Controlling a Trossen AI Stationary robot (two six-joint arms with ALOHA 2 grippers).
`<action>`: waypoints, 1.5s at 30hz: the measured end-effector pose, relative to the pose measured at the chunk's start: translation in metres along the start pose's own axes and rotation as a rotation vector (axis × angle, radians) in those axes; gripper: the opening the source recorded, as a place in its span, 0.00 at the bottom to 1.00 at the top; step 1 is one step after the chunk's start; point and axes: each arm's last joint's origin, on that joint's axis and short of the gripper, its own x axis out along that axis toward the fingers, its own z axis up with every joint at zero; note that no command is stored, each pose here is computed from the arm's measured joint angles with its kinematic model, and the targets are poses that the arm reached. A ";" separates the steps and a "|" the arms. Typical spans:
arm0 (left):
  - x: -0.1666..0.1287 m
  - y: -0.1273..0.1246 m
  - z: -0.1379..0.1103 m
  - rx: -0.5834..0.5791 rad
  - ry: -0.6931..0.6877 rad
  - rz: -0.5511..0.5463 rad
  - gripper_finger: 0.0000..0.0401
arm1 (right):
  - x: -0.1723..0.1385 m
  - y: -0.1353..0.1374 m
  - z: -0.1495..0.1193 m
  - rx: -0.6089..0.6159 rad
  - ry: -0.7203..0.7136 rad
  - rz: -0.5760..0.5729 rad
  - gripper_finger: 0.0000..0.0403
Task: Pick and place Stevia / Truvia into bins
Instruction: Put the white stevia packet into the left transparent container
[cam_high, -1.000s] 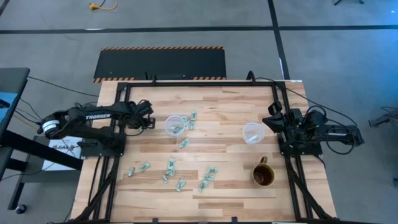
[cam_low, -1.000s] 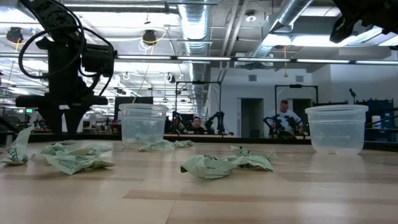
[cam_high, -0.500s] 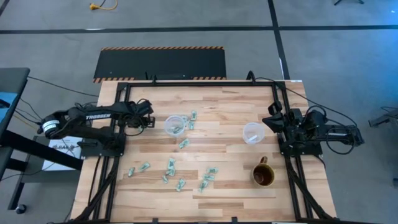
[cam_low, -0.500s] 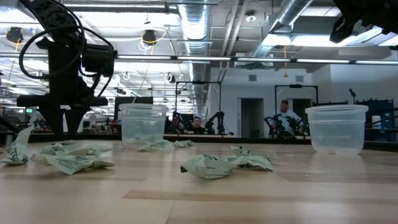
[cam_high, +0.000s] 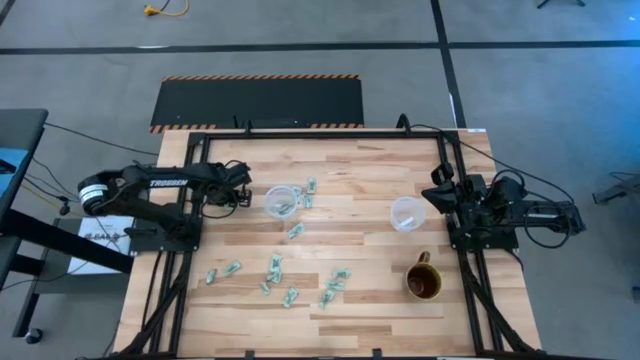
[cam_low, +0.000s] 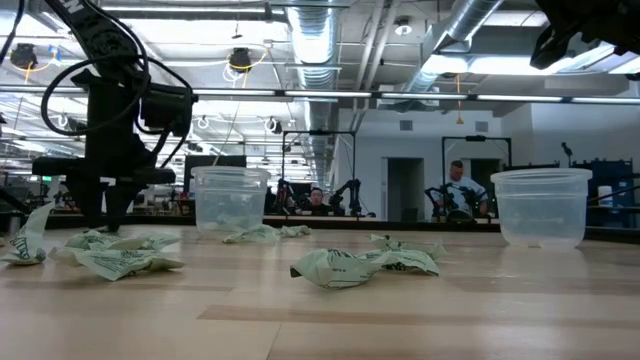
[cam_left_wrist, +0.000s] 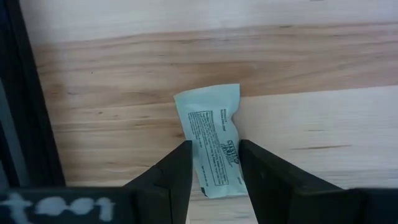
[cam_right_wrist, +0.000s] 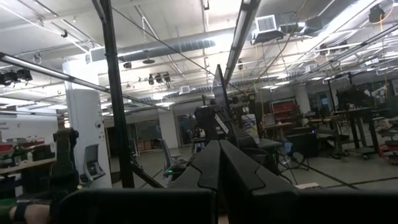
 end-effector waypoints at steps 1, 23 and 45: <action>0.000 0.000 0.000 0.003 0.000 0.000 0.31 | 0.000 0.000 0.000 0.000 0.000 0.000 0.00; -0.014 -0.013 0.007 0.161 -0.093 -0.073 0.00 | 0.000 0.000 0.000 0.000 0.000 0.000 0.00; -0.126 -0.063 -0.013 0.766 -0.657 -0.843 0.00 | 0.000 0.000 0.000 0.000 0.000 0.000 0.00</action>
